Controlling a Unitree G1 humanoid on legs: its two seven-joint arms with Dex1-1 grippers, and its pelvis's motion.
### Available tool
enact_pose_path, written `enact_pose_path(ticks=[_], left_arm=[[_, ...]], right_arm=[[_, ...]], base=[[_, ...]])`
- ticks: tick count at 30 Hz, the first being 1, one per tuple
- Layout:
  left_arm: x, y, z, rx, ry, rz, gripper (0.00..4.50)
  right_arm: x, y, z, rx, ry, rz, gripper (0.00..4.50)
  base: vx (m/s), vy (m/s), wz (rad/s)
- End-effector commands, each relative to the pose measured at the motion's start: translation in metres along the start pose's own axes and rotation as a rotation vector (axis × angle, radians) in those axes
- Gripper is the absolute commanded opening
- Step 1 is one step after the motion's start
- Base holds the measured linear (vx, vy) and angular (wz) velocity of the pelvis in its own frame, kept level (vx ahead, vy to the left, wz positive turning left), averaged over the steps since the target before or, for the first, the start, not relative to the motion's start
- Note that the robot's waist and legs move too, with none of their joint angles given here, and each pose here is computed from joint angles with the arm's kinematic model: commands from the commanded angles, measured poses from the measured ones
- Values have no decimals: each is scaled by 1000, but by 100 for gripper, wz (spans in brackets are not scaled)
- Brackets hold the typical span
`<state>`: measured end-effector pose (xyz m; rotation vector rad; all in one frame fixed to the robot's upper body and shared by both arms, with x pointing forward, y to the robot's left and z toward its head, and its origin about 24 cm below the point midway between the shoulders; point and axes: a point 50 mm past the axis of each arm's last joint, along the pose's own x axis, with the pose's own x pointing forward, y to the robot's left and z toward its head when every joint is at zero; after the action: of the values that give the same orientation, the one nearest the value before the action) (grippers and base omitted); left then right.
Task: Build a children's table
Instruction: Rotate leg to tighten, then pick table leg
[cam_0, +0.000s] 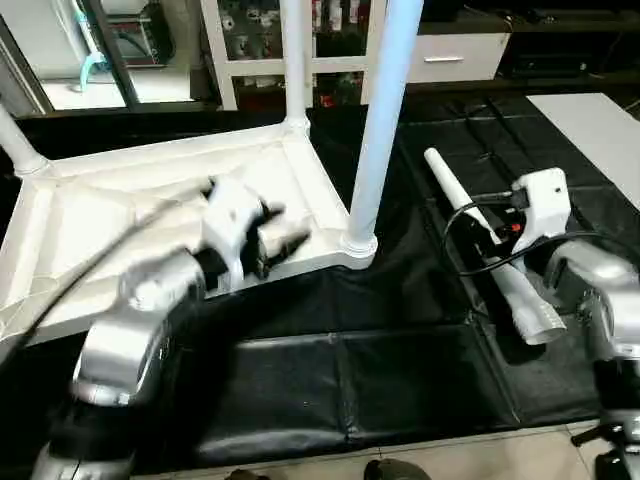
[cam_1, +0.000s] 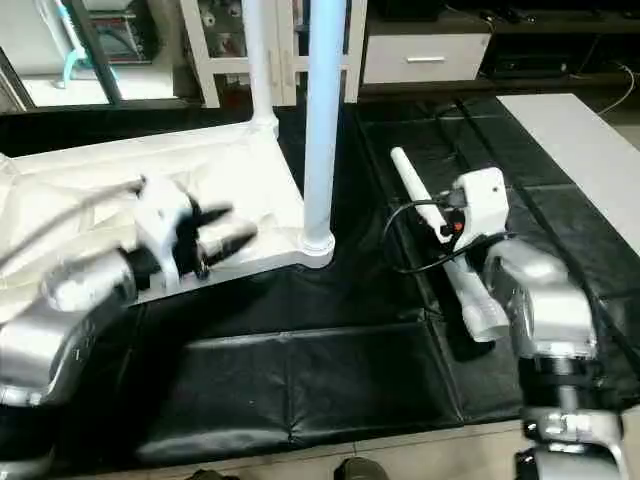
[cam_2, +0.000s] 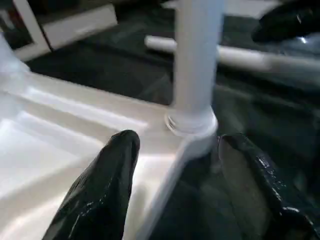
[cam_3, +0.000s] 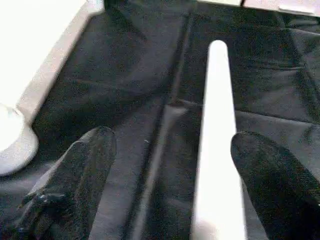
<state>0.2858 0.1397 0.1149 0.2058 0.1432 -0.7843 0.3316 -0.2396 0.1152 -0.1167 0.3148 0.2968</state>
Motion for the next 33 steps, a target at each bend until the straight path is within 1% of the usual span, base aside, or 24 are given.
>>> enact_pose_path(ticks=[1, 2, 3, 4, 5, 6, 7, 8, 9, 11, 14, 16, 18, 21, 22, 28, 30, 31, 32, 33], left_arm=[[-3, -4, 7, 40, 4, -25, 286], [-3, -4, 7, 40, 4, -25, 286], [-11, -20, 5, 57, 47, -154, 286], [-11, -20, 5, 57, 47, -154, 286], [-16, -31, 4, 48, 71, -237, 286], [-16, -31, 4, 48, 71, -237, 286], [-20, -41, 4, 39, 89, -309, 286], [-23, -46, 3, 31, 98, -348, 286], [-23, -51, 3, 22, 102, -371, 286], [-22, -51, 3, 18, 101, -365, 286], [-19, -49, 3, 14, 105, -337, 286], [-21, -49, 4, 13, 114, -340, 286], [-22, -49, 4, 9, 120, -343, 286], [-22, -50, 4, 7, 126, -345, 286], [-22, -50, 4, 7, 129, -344, 286], [-21, -50, 4, 6, 133, -342, 286], [-21, -50, 4, 7, 136, -341, 286], [-20, -50, 5, 7, 135, -341, 286], [-20, -50, 5, 7, 135, -341, 286], [-20, -51, 5, 7, 135, -342, 286]], right_arm=[[-2, -4, 7, -36, 31, -25, 430], [-2, -4, 7, -36, 31, -25, 437], [-5, -16, 11, -55, 106, -58, 446], [-5, -16, 11, -55, 106, -58, 446], [-7, -21, 10, -64, 170, -61, 446], [-7, -21, 10, -64, 170, -61, 446], [-8, -25, 7, -65, 227, -63, 446], [-9, -28, 5, -64, 263, -65, 446], [-9, -31, -1, -64, 325, -67, 446], [-9, -32, -6, -58, 376, -68, 446], [-4, -26, -12, 37, 409, 1, 446], [-2, -23, -16, 96, 448, 45, 446], [-2, -22, -21, 125, 496, 60, 446], [-3, -24, -28, 141, 550, 50, 446], [-3, -25, -32, 151, 579, 49, 446], [-3, -25, -36, 166, 612, 54, 446], [-4, -26, -38, 176, 627, 52, 418], [-4, -26, -39, 180, 633, 53, 418], [-4, -26, -39, 182, 636, 53, 398], [-4, -26, -41, 186, 650, 55, 398]], base=[[0, 0, 0], [0, 0, 0], [0, 0, 0], [0, 0, 0], [0, 0, 0], [0, 0, 0], [0, 0, 0], [0, 0, 0], [0, 0, 0], [0, 0, 0], [0, 0, 0], [0, 0, 0], [0, 0, 0], [0, 0, 0], [0, 0, 0], [0, 0, 0], [0, 0, 0], [0, 0, 0], [0, 0, 0], [0, 0, 0]])
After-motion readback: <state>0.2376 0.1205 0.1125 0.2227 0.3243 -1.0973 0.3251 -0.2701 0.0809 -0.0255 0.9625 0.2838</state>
